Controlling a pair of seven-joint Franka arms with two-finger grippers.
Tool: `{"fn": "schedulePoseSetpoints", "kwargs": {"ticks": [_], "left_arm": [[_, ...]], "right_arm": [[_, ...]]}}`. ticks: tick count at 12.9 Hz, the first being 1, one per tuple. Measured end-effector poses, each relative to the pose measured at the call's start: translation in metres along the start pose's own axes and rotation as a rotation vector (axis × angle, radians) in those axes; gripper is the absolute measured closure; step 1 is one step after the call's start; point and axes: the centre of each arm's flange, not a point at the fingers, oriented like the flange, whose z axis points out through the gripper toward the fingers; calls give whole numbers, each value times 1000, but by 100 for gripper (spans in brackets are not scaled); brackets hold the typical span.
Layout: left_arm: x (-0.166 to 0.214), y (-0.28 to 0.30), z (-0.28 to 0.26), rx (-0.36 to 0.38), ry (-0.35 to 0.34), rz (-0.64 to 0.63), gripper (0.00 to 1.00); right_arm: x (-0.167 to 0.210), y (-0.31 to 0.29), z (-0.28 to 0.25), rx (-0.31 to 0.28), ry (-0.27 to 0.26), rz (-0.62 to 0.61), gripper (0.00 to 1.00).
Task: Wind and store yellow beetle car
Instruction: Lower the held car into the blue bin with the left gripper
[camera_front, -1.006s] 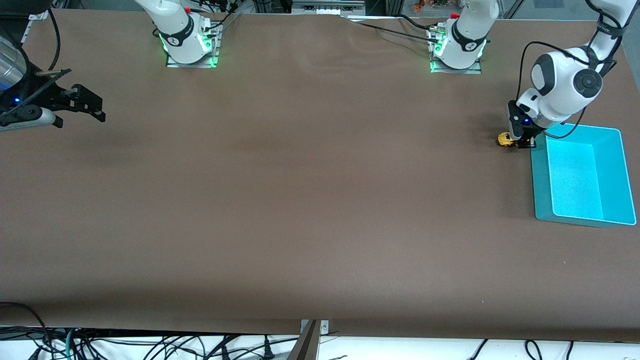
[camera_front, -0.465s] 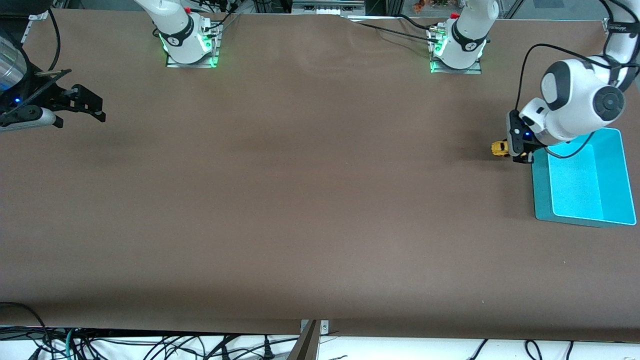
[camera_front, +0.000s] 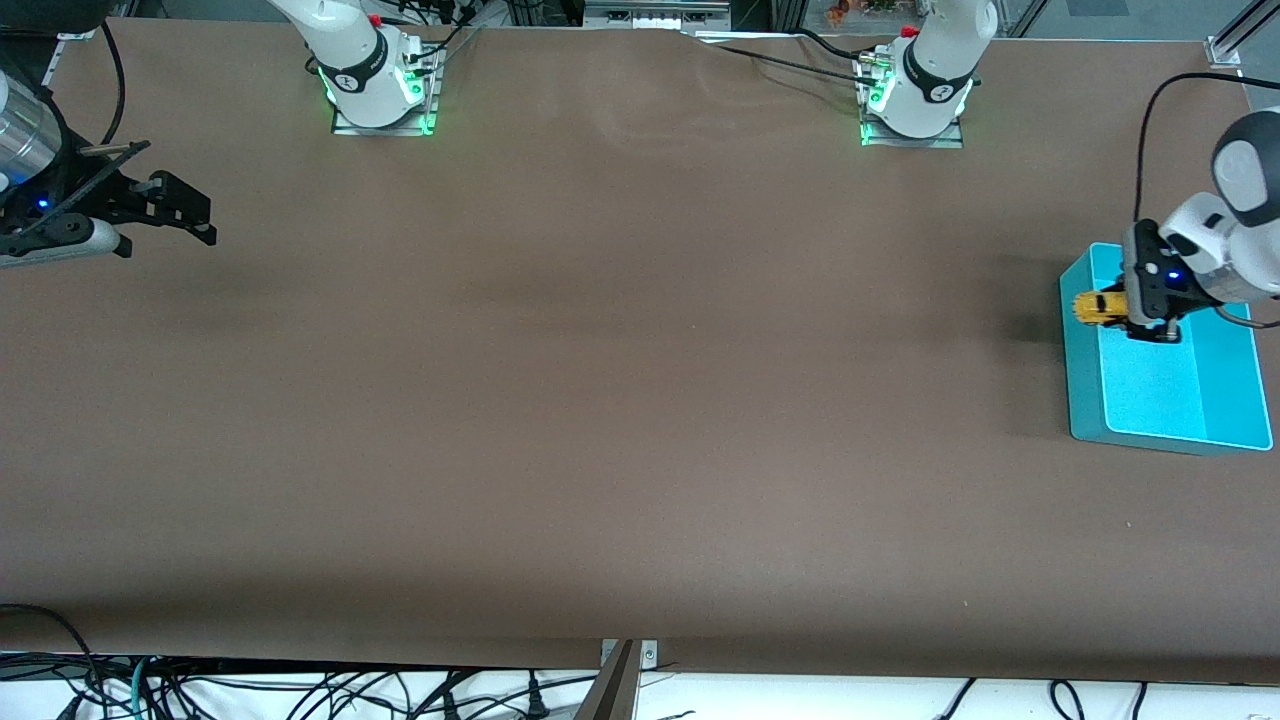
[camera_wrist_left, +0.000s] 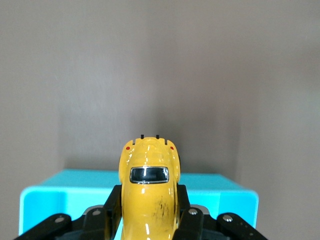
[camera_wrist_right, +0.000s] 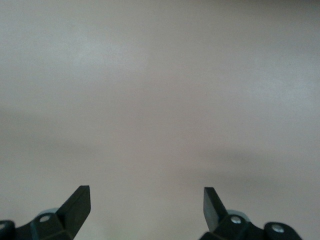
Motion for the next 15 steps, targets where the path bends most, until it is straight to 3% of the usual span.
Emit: {"fn": "schedulePoseSetpoints", "kwargs": {"ticks": [4,8,15], "left_arm": [[-80,-7,32,-10,-8,46,54],[-146,6,68,30,-50,47,54],[-159,-11,132,106,-41,21,54]], "right_arm": [[1,-1,1,0,-2,-1,0],[1,-1,1,0,-2,-2,0],[1,-1,1,1,-4,-2,0]]}}
